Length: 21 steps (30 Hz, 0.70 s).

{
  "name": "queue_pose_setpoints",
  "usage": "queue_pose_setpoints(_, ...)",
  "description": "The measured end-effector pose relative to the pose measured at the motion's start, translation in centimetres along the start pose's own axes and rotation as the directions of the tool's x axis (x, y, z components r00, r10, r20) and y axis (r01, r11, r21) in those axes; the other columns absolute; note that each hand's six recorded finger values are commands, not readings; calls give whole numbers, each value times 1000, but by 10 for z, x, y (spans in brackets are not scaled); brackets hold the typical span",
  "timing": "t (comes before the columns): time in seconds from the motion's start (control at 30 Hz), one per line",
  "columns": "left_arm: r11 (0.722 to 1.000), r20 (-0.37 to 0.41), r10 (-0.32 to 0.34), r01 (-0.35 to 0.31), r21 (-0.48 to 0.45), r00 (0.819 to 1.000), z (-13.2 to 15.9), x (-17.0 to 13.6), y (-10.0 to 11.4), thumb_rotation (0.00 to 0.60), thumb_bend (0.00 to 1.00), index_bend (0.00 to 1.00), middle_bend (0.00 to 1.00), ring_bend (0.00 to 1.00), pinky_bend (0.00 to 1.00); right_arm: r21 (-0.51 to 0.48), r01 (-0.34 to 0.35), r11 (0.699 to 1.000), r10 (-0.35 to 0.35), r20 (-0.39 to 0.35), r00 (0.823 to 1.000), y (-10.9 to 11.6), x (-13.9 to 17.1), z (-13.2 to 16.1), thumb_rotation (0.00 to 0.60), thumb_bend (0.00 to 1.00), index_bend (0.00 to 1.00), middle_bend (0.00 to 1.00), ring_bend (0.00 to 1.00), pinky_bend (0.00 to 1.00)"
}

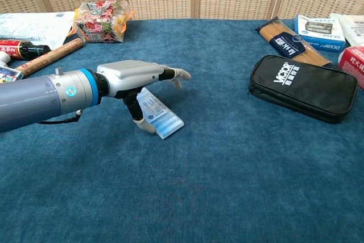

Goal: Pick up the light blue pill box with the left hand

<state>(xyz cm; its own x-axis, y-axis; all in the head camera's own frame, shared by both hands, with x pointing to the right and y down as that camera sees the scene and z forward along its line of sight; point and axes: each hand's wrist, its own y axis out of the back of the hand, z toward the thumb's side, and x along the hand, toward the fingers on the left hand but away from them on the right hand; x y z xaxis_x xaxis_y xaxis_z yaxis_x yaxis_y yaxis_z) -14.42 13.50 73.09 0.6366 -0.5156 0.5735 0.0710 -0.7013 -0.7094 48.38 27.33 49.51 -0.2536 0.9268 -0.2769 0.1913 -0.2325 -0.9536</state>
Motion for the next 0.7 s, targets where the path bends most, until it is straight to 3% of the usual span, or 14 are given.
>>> queue_pose_setpoints(0.2, 1000, -10, -5, 5, -3, 1000, -2, -1, 0, 600, 134, 23, 432, 0, 0, -6, -3, 1000, 3, 1, 1000, -1, 0, 0, 600, 114, 0, 12, 0, 0)
queue_pose_setpoints(0.47, 1000, -24, -24, 24, -7, 999, -7, -4, -4, 600, 134, 61, 477, 5, 0, -12, -1, 1000, 1, 2, 1000, 0, 0, 0, 600, 114, 0, 12, 0, 0)
queue_pose_setpoints(0.7, 1000, -34, -1, 1, -4, 999, -9, -9, -1, 600, 142, 209, 613, 108, 0, -22, 1, 1000, -1, 0, 1000, 0, 1, 0, 600, 111, 0, 12, 0, 0)
